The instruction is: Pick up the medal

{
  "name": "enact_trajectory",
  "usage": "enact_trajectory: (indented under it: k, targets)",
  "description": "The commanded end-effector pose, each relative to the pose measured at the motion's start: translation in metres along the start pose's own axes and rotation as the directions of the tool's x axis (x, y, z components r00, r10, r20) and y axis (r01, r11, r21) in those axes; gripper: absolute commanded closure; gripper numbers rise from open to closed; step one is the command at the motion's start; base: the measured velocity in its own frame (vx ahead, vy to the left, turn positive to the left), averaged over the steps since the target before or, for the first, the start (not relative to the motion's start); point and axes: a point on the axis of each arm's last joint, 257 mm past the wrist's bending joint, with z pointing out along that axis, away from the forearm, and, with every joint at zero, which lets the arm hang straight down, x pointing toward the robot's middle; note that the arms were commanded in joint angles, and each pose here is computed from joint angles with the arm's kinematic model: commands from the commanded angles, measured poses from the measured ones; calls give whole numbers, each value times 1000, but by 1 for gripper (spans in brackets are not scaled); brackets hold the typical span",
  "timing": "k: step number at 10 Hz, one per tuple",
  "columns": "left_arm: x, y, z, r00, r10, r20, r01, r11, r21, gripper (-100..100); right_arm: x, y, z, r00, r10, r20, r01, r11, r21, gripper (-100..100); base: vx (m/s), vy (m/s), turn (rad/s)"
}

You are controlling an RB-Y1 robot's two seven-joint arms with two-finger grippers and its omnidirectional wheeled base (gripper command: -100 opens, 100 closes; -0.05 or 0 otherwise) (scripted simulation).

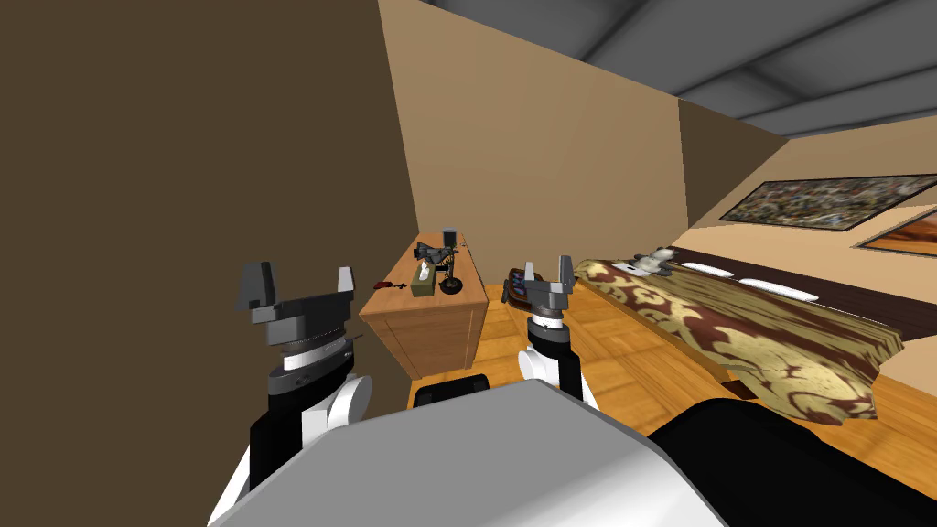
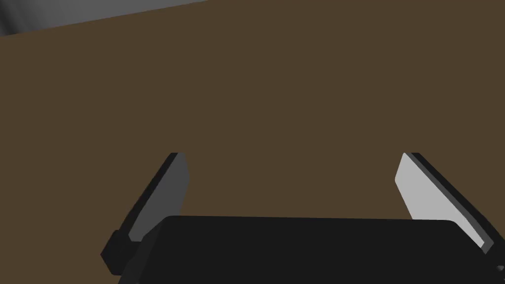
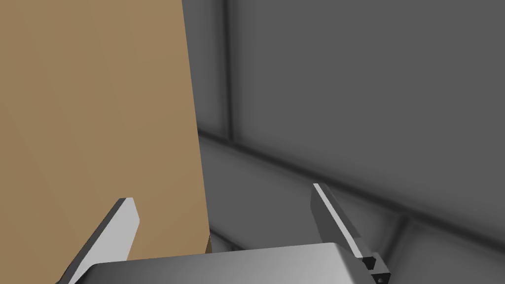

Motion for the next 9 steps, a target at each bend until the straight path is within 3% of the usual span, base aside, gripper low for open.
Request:
enact_trajectory:
  k: [1, 4, 9]
  targets:
    - [6, 7, 2, 999, 11, -41, -12, 1000, -19, -100, 0, 0, 0, 1000, 0, 0, 0, 1000, 0, 0, -13, 1, -3]
    - [17, 28, 12, 991, 49, -126, -58, 996, -71, -100, 0, 0, 0, 1000, 0, 0, 0, 1000, 0, 0, -37, -6, -4]
    - [19, 52, 22, 982, 85, -169, -107, 986, -128, -100, 0, 0, 0, 1000, 0, 0, 0, 1000, 0, 0, -32, 0, -4]
